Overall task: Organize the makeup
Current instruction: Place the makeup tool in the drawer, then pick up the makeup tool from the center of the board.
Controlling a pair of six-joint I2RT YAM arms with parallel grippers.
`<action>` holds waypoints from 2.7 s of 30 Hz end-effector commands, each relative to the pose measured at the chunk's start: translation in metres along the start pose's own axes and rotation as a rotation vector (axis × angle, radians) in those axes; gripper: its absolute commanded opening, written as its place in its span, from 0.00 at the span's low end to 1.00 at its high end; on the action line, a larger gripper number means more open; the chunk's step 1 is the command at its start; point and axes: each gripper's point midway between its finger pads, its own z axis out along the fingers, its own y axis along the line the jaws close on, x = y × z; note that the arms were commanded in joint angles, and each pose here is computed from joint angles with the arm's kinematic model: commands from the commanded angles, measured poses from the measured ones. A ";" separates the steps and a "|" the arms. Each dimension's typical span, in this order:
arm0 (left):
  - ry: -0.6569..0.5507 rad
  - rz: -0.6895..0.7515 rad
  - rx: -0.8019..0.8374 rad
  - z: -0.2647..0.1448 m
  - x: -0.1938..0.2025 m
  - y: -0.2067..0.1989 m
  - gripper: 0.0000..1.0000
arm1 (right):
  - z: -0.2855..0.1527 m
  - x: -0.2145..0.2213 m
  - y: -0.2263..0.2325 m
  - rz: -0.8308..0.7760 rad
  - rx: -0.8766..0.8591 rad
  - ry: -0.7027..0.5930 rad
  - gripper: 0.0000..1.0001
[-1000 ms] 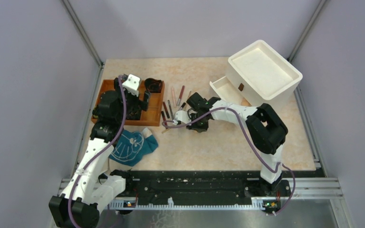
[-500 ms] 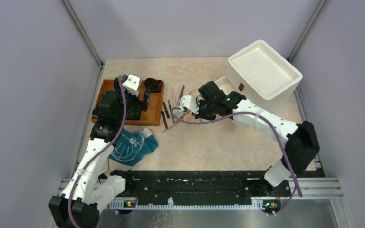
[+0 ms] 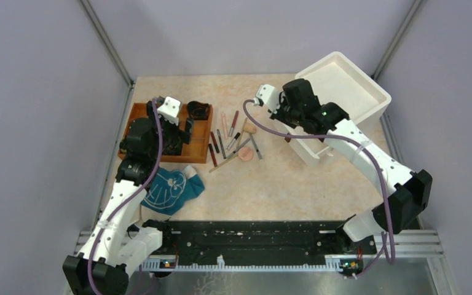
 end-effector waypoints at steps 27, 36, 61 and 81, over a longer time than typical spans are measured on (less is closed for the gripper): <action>-0.065 0.019 -0.035 -0.007 -0.025 0.009 0.99 | 0.044 0.065 -0.030 0.107 -0.004 0.232 0.52; -0.065 0.019 -0.033 -0.007 -0.025 0.009 0.99 | 0.011 0.021 -0.038 0.147 -0.037 0.080 0.70; -0.070 0.024 -0.052 -0.012 -0.029 0.013 0.99 | 0.159 -0.022 0.147 0.154 -0.522 0.087 0.76; -0.074 0.028 -0.059 -0.015 -0.030 0.014 0.99 | 0.180 0.023 0.190 0.150 -0.622 0.202 0.50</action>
